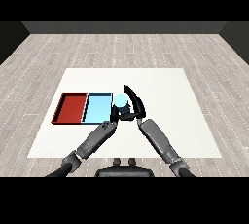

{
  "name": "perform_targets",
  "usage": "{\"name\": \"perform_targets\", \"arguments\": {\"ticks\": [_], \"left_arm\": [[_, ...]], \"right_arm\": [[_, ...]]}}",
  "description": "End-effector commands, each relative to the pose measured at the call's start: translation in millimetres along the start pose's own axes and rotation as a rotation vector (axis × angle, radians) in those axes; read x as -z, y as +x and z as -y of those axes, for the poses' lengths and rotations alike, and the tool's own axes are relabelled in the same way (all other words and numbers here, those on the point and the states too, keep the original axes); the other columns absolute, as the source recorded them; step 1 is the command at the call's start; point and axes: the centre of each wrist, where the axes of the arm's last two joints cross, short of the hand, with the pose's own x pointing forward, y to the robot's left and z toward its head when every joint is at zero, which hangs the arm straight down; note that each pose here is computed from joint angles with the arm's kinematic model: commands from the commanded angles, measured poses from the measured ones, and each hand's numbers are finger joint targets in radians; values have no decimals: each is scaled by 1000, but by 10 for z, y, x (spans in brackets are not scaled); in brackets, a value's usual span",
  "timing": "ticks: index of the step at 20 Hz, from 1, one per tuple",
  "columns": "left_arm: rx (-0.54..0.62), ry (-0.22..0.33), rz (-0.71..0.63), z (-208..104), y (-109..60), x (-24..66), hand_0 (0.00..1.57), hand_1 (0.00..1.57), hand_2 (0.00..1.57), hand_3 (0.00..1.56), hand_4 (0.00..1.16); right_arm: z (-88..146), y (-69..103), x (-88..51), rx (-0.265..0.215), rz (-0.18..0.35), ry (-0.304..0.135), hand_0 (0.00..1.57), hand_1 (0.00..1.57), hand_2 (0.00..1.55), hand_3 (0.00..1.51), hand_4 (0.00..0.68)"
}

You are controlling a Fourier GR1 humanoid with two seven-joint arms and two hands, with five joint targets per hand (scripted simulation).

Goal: Pick the blue can and put it in the blue box

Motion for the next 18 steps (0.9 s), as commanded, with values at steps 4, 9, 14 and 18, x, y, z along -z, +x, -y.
{"name": "perform_targets", "arguments": {"ticks": [4,9,14,18], "left_arm": [[-26,41,-35,-177,-162,-26,1571,1571,1571,1490,1142],[-2,110,4,-140,-103,53,1571,1571,1571,1484,1142],[51,181,8,-674,5,166,1571,1571,1571,1475,1153],[121,211,8,-1087,105,335,1571,1571,1562,1470,1145]], "right_arm": [[378,98,94,191,53,-118,0,0,0,0,0],[798,311,-182,154,167,-132,0,0,0,0,0],[1235,586,-386,232,197,-195,0,0,0,0,0],[1439,584,-555,203,195,-276,0,0,0,0,0]]}}
